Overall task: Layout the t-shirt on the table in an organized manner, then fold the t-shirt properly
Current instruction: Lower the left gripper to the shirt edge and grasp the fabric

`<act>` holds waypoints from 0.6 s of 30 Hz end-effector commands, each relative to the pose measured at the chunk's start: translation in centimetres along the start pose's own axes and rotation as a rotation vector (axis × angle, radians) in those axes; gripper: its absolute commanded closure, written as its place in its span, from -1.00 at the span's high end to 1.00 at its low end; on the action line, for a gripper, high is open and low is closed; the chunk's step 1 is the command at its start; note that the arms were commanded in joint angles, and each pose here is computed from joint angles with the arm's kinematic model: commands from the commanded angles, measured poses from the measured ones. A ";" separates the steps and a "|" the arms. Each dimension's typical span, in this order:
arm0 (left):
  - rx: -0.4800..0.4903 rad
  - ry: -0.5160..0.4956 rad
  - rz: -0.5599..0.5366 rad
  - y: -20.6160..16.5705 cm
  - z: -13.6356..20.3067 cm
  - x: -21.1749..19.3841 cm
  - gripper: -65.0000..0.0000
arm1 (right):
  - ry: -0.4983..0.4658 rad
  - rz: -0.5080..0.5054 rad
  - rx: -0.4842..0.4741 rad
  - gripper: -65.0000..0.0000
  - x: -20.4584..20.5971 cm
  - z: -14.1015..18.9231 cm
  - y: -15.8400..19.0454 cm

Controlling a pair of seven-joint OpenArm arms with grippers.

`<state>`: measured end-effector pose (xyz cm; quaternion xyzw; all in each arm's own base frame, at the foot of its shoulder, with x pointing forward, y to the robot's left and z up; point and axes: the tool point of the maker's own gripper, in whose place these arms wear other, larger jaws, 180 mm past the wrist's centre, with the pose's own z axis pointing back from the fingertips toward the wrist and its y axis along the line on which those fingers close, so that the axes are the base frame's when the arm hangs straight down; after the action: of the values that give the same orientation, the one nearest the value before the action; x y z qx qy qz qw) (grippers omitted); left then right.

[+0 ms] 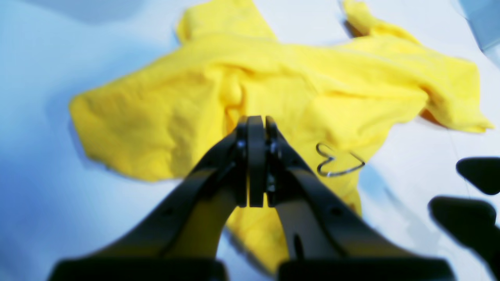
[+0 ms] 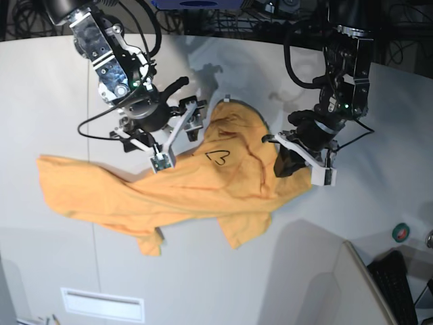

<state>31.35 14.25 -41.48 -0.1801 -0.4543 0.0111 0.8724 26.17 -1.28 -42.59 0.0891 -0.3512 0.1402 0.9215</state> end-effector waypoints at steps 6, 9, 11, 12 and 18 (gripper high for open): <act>0.172 -0.007 0.104 7.9 0.0 0.3 0.15 | -0.099 -0.025 -0.021 0.37 2.8 1.3 -1.0; 0.179 -0.006 0.114 8.4 -0.5 0.5 1.00 | -0.098 -0.022 -0.015 0.37 2.7 1.4 -0.8; 0.175 -0.014 0.113 8.3 -1.0 1.1 1.00 | -0.097 -0.024 -0.012 0.37 2.7 1.4 -0.6; 0.173 -0.014 0.118 8.3 -1.2 1.2 1.00 | -0.093 -0.026 -0.010 0.37 2.5 1.4 -0.5; 0.146 -0.008 0.163 8.1 -3.7 2.0 1.00 | -0.089 -0.030 -0.008 0.37 2.3 1.5 -0.3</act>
<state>35.52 21.20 -45.85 -0.1442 -0.4176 0.1200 0.8891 25.97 -1.71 -41.36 0.0947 -0.3657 0.1223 0.9178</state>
